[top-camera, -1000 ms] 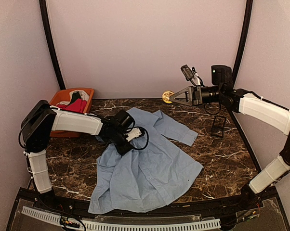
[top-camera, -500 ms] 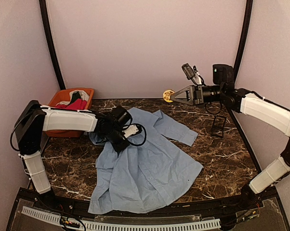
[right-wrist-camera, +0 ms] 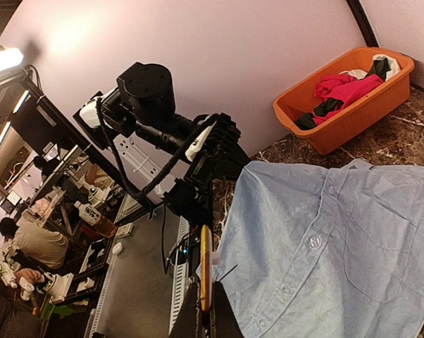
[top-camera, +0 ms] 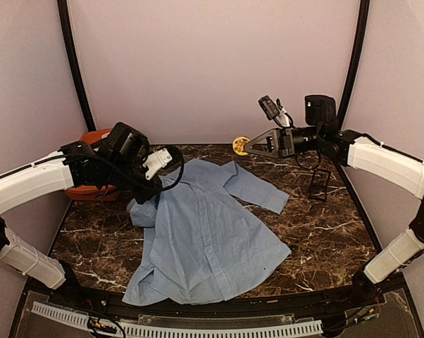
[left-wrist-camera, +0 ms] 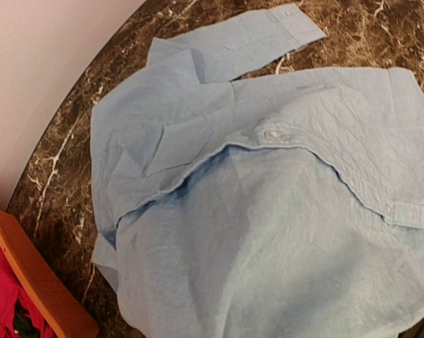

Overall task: Pin the brooch onto the clothing
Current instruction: Adjust the clothing with brooches at the center of the board.

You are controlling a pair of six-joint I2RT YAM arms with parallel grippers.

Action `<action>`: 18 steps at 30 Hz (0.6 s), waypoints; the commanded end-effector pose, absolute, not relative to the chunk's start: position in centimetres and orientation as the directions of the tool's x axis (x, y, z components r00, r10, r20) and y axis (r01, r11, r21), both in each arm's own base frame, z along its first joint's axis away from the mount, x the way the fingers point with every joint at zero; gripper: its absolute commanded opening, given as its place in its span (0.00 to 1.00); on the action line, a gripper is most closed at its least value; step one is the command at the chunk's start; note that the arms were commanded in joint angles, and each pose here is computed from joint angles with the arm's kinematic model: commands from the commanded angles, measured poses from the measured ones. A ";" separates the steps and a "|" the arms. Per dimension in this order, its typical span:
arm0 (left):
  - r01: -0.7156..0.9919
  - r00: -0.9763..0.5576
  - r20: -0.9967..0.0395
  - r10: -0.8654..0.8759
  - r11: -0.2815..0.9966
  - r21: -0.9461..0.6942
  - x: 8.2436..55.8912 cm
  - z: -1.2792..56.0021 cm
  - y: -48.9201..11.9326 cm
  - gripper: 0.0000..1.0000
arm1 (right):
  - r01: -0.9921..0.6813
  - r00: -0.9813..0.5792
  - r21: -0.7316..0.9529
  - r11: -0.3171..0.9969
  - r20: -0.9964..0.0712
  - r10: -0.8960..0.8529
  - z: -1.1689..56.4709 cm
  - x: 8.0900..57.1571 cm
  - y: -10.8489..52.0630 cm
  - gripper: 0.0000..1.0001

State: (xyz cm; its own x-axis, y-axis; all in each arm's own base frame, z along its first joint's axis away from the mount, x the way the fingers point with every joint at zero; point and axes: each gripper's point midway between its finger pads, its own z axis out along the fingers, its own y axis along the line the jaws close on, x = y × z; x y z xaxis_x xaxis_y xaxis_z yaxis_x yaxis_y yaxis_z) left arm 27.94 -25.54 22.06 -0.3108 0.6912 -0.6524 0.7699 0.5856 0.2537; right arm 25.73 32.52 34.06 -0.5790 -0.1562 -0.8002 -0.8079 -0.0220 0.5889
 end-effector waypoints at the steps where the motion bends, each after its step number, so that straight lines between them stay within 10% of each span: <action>1: 0.842 -0.350 -0.541 0.765 0.510 0.175 24.0 21.3 -23.9 0.01 | -0.829 -0.530 0.552 -0.092 -0.827 -0.186 34.4 24.5 34.2 0.00; 11: 0.899 -0.404 -0.400 0.823 0.438 -0.008 19.7 15.7 -23.8 0.01 | -0.727 -0.675 0.545 0.418 -0.679 -0.289 19.8 32.0 37.5 0.00; 18: 0.894 -0.436 -0.343 0.832 0.444 -0.059 18.4 12.4 -23.7 0.01 | -0.753 -0.639 0.362 0.550 -0.602 -0.478 11.8 32.2 39.3 0.00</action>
State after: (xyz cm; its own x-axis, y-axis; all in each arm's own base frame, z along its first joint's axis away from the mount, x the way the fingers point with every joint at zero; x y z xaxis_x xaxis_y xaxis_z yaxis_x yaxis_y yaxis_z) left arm 19.90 -24.19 13.94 -0.4073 0.8253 -0.3911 0.8976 0.4408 -0.0044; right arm 31.50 38.51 14.40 -0.7071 -0.3768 -0.5983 -0.7032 0.4635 0.5392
